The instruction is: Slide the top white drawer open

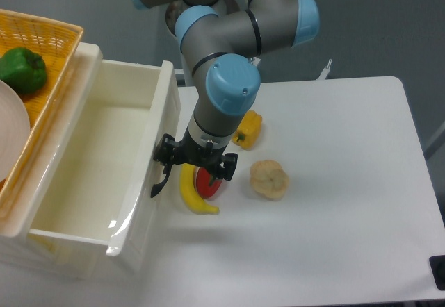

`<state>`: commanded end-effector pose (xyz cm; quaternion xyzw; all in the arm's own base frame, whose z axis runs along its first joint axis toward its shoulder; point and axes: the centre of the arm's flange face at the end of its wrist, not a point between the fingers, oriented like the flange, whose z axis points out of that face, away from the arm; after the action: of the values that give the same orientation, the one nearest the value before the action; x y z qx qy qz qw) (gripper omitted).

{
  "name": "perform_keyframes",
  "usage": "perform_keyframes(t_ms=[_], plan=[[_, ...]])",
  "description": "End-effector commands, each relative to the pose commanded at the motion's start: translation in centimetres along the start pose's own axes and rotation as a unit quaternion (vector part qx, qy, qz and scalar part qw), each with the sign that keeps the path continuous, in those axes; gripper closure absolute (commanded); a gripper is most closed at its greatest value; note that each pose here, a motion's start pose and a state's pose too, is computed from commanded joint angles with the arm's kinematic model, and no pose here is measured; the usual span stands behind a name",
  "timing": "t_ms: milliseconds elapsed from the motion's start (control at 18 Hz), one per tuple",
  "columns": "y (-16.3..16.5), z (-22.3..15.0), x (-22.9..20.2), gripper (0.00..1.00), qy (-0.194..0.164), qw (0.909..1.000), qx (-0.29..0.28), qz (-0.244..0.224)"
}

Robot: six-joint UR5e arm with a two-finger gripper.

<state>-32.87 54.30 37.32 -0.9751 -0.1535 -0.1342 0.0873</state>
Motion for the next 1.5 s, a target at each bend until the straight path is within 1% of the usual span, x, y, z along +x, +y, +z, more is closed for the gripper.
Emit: perform_keyframes(t_ms=[444, 667, 944, 1167, 1389, 1500], plan=[[0.3, -0.5, -1.4, 0.0, 0.003, 0.9999, 0.006, -0.013], [0.5, -0.5, -2.1, 0.0, 0.032, 0.9989, 0.02, -0.027], [0.6, -0.6, -2.5, 0.0, 0.042, 0.9982, 0.026, -0.034], [0.9, -1.1, -3.5, 0.0, 0.065, 0.9959, 0.043, -0.046], [1.1, -1.9, -4.1, 0.0, 0.062, 0.9955, 0.051, -0.051], [0.8, -2.6, -4.1, 0.0, 0.057, 0.9958, 0.057, -0.044]])
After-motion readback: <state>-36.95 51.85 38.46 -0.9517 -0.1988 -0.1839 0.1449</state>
